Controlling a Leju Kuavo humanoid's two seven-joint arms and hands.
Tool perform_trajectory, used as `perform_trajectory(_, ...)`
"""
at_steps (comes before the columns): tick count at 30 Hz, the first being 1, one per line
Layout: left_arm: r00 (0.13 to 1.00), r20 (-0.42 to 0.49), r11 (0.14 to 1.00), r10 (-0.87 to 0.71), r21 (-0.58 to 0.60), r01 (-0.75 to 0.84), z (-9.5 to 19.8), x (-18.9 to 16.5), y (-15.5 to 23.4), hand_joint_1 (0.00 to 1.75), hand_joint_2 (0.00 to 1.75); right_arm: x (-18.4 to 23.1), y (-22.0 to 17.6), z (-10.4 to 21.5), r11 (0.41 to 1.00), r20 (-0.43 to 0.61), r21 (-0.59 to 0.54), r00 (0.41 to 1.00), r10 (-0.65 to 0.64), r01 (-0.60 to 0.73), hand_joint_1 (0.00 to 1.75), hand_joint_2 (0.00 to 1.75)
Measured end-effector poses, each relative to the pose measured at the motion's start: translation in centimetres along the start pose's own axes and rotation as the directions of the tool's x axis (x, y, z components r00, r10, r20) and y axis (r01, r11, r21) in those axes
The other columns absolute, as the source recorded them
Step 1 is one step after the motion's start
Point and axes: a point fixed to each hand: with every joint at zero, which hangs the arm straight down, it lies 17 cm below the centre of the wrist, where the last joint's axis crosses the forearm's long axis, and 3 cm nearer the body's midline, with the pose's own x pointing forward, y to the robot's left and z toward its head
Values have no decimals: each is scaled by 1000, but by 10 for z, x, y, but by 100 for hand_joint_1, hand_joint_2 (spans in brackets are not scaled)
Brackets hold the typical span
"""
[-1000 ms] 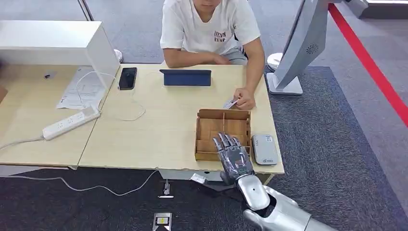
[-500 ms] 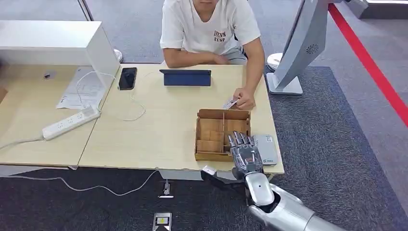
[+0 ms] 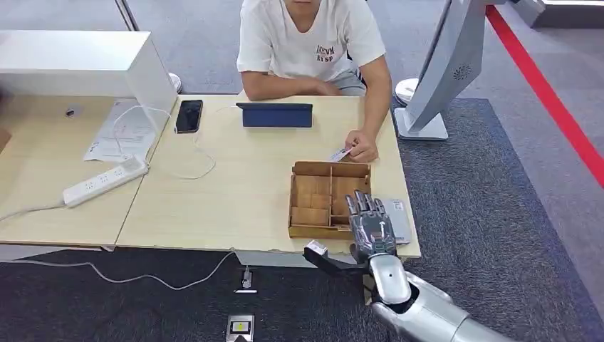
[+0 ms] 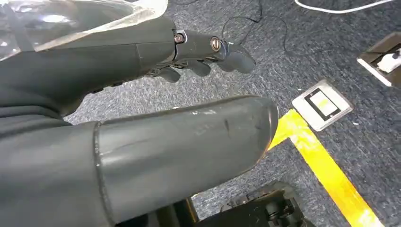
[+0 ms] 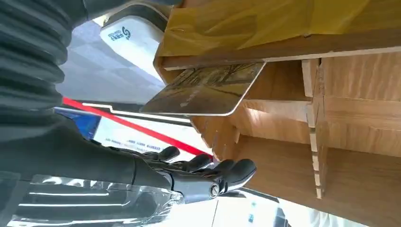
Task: Pass the card to the sensor for recognition and then transmit it.
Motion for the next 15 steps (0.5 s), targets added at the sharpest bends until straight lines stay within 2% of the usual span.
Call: perform_trajectory(15, 1000, 0, 1000, -22, 0, 22, 2, -4, -1, 0, 0, 3, 0, -1, 1000, 17, -14, 1000, 1, 0, 0, 175)
